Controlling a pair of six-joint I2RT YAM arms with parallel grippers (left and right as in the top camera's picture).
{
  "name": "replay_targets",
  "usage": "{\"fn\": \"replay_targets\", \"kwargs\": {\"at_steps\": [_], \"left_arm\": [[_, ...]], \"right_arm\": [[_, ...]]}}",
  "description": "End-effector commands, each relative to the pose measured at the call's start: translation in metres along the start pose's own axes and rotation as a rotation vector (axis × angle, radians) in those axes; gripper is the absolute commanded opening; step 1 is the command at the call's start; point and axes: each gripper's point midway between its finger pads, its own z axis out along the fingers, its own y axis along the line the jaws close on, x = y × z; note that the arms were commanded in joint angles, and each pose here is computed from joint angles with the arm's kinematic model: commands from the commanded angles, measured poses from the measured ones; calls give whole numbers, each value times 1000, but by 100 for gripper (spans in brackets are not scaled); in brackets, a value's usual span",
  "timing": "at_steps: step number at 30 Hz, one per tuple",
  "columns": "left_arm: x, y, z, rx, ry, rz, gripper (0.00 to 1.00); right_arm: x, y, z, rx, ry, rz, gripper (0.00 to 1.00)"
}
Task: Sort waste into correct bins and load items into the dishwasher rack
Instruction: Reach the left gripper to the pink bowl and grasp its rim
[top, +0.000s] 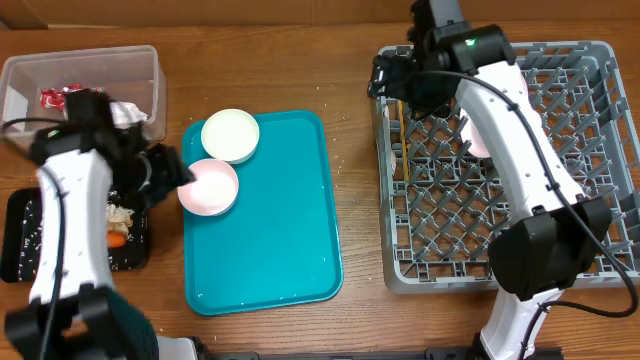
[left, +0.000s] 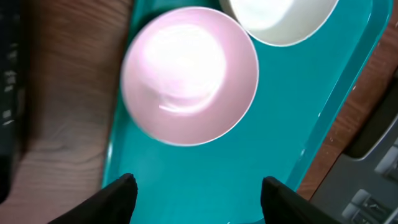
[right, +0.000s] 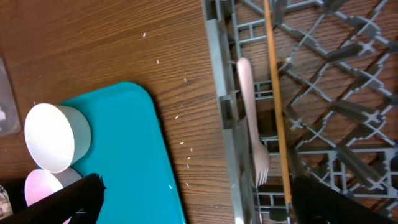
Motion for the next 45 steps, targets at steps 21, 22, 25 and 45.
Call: {"fn": "replay_targets", "kwargs": {"at_steps": [21,22,25,45], "left_arm": [[7,-33,108,-384,83,305,69],[5,-34,111,-383,79,316,69],[4,-40,114,-371,65,344,66],[20,-52,132,-396,50,389,30]], "right_arm": [[-12,-8,-16,-18,-38,34,100],[-12,-8,-16,-18,-38,35,100],[-12,-8,-16,-18,-38,34,100],[-12,-8,-16,-18,-38,34,100]]}}
